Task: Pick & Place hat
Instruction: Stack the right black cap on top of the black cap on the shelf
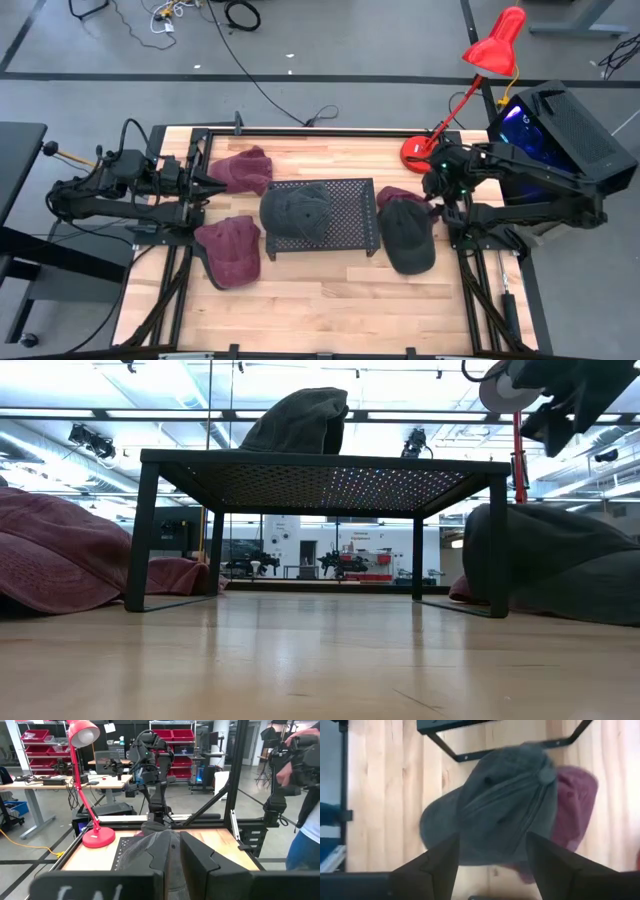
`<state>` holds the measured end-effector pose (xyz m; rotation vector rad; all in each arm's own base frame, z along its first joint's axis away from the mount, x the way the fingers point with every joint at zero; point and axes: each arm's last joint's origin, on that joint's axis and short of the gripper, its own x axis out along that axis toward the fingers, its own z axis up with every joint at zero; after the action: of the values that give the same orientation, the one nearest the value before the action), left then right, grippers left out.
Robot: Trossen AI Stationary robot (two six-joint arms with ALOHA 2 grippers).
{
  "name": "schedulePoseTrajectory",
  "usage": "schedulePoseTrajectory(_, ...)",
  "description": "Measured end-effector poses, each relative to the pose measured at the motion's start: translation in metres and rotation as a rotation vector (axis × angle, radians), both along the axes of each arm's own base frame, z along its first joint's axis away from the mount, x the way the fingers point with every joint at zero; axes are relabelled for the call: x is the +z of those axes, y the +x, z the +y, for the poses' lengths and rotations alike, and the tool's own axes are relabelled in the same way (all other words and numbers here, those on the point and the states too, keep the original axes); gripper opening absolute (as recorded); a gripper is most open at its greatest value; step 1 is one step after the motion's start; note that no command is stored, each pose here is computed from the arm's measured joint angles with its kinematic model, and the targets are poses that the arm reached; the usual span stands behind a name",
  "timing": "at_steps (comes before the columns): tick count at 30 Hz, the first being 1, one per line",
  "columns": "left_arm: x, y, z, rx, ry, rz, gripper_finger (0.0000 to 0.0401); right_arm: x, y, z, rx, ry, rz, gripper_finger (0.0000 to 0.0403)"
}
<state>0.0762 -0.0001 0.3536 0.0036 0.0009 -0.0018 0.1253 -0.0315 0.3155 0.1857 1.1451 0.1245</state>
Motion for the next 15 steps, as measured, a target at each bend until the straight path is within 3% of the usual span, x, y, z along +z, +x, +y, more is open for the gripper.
schedulePoseTrajectory(8, 0.000, 0.000, 0.000, 0.000, 0.000, 0.000, 0.0048, -0.002, 0.014, -0.016, 0.126, -0.185, -0.071, 0.0235)
schedulePoseTrajectory(15, 0.000, 0.000, 0.000, 0.000, 0.000, 0.000, 0.0048, -0.008, 0.031, -0.032, 0.092, -0.123, -0.100, 0.0235)
